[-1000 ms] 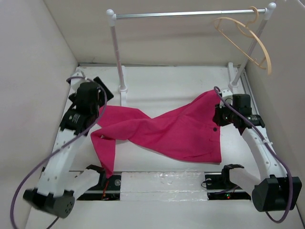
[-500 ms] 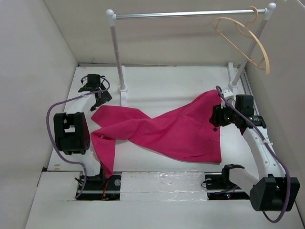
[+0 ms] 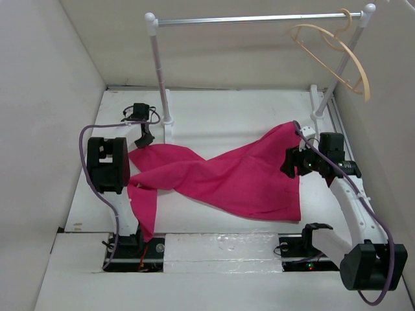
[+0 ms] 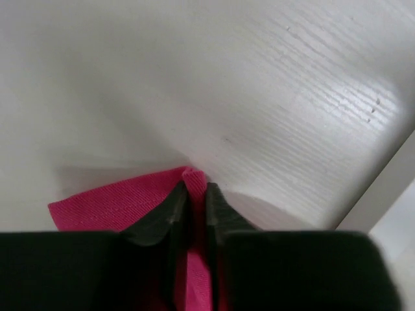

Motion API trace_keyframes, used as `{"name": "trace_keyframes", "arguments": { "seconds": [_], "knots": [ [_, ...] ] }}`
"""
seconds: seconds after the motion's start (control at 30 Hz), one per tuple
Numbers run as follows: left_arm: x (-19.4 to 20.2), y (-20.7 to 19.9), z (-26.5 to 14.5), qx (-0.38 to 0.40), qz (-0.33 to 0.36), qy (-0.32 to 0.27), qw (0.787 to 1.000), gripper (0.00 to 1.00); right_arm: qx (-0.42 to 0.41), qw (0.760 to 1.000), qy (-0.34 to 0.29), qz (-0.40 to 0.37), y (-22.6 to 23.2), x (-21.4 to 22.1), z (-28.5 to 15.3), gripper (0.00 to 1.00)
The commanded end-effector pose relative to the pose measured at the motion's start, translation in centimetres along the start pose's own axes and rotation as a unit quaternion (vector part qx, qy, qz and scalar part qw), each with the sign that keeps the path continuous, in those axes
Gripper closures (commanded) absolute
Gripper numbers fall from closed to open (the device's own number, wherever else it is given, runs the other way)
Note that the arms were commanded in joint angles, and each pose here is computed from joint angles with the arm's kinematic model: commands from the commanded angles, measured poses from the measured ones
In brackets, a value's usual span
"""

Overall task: Place the trousers on the hanger
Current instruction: Flatten out the trousers at the center of the board.

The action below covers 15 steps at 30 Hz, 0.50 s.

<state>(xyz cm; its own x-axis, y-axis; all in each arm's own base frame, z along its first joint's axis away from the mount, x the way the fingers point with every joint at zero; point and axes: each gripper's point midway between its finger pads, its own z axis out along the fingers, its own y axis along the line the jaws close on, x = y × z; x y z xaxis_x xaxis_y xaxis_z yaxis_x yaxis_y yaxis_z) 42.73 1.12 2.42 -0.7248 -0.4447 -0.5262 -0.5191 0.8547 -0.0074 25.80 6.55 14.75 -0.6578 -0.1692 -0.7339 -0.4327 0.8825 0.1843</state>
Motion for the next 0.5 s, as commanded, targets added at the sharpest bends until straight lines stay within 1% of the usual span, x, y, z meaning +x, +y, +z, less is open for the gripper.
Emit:
{"name": "trace_keyframes", "arguments": {
  "seconds": [0.0,0.03,0.13,0.17,0.2,0.23,0.27,0.33,0.37,0.43,0.47],
  "knots": [
    [2.3,1.4,1.6,-0.031,0.013,0.033,0.999,1.00,0.002,1.000,-0.017,-0.005,-0.1,-0.6,0.0,0.31],
    [1.9,1.4,1.4,-0.034,0.005,0.028,0.999,1.00,0.003,1.000,-0.012,0.004,-0.1,-0.3,0.1,0.29],
    [-1.6,3.9,0.0,-0.034,-0.054,-0.001,0.998,1.00,0.008,1.000,0.007,0.025,-0.2,1.1,0.5,0.27],
    [-3.8,4.5,-1.8,-0.020,-0.084,-0.031,0.996,1.00,0.006,1.000,0.010,0.029,-0.2,1.3,0.6,0.27],
    [-5.7,6.1,-2.5,-0.011,-0.114,-0.047,0.992,1.00,0.008,0.999,0.016,0.034,-0.3,1.7,0.8,0.26],
    [-7.1,6.7,-3.5,-0.002,-0.131,-0.063,0.989,1.00,0.013,0.999,0.022,0.041,-0.4,2.1,0.9,0.26],
    [-9.1,7.2,-5.5,0.012,-0.158,-0.089,0.983,1.00,0.017,0.998,0.030,0.047,-0.6,2.7,1.1,0.26],
    [-11.3,7.3,-7.6,0.045,-0.186,-0.108,0.975,1.00,0.038,0.997,0.035,0.060,-1.5,3.2,1.3,0.26],
    [-12.8,7.1,-9.5,0.062,-0.196,-0.138,0.969,1.00,0.044,0.995,0.042,0.075,-2.0,3.8,1.5,0.25],
    [-14.2,6.1,-11.5,0.094,-0.208,-0.163,0.960,1.00,0.049,0.993,0.038,0.099,-2.7,4.1,1.8,0.25],
    [-15.0,5.8,-12.7,0.108,-0.214,-0.178,0.954,1.00,0.046,0.992,0.047,0.111,-2.9,4.7,2.3,0.24]
  ]
}}
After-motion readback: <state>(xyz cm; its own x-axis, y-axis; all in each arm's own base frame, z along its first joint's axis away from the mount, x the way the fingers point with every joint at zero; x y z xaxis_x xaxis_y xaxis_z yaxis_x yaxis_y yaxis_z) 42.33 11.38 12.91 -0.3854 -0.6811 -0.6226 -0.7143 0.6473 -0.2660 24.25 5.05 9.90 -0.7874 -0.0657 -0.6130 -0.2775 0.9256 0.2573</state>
